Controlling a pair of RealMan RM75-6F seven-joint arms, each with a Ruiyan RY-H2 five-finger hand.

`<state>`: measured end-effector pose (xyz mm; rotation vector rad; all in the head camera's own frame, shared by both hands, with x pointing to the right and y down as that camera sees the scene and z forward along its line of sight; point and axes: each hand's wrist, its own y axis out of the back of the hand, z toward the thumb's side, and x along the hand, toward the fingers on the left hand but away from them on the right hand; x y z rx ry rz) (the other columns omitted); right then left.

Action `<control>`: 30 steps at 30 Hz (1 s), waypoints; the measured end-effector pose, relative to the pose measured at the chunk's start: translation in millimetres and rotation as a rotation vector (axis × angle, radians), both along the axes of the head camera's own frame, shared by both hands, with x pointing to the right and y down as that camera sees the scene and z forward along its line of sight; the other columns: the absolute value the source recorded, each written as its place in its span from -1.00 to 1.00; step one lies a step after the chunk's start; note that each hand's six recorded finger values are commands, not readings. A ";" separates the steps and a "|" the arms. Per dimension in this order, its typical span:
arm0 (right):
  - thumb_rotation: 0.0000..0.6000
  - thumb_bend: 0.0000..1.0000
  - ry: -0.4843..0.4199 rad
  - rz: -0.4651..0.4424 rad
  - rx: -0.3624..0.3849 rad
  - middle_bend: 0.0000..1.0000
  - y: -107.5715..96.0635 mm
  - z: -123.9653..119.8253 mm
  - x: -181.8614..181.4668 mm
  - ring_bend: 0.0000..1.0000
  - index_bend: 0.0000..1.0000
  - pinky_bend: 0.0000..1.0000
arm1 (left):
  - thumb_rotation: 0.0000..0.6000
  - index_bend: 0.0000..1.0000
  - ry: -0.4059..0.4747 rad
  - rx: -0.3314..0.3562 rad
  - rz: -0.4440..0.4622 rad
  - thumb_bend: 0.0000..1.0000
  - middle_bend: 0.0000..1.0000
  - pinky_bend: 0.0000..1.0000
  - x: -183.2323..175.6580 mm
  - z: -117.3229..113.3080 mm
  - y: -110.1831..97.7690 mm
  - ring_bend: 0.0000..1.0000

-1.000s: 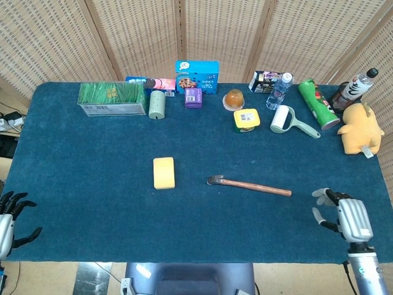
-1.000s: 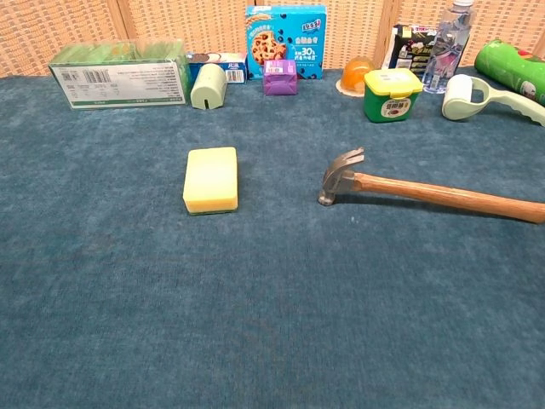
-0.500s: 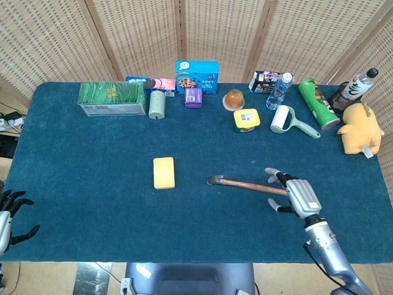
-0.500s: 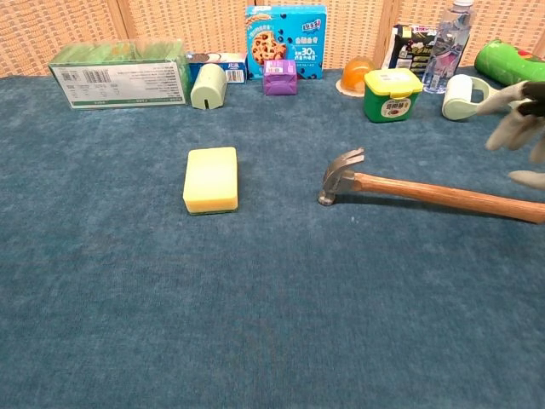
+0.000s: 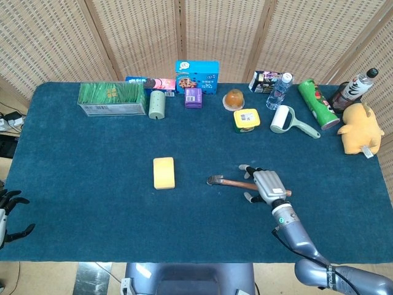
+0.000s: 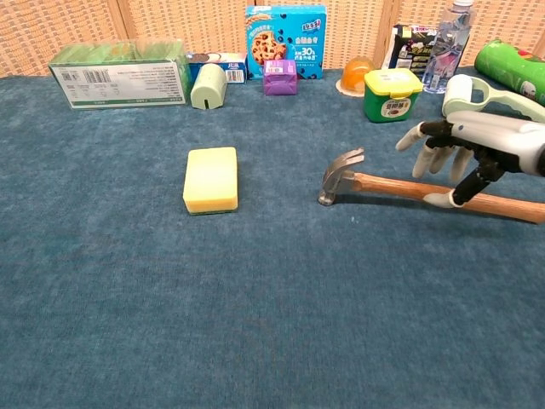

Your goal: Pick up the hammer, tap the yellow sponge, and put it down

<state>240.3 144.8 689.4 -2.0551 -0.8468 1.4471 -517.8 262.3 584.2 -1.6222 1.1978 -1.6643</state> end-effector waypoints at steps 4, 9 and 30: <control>1.00 -0.29 0.021 -0.002 -0.012 -0.27 -0.6 7.5 -6.3 -0.35 -0.58 -0.26 | 1.00 -0.33 0.002 0.001 -0.007 -0.55 -0.64 -0.73 -3.1 0.0 1.6 -0.86; 1.00 -0.29 0.044 -0.002 -0.032 -0.23 1.2 17.9 -11.0 -0.32 -0.46 -0.23 | 1.00 -0.34 -0.003 0.001 -0.019 -0.55 -0.64 -0.73 -8.9 -0.9 4.8 -0.85; 1.00 -0.25 -0.060 0.078 0.031 0.99 -16.0 37.4 -47.9 1.00 0.67 0.99 | 1.00 -0.34 -0.029 0.007 -0.091 -0.55 -0.64 -0.73 -36.5 -10.0 22.9 -0.85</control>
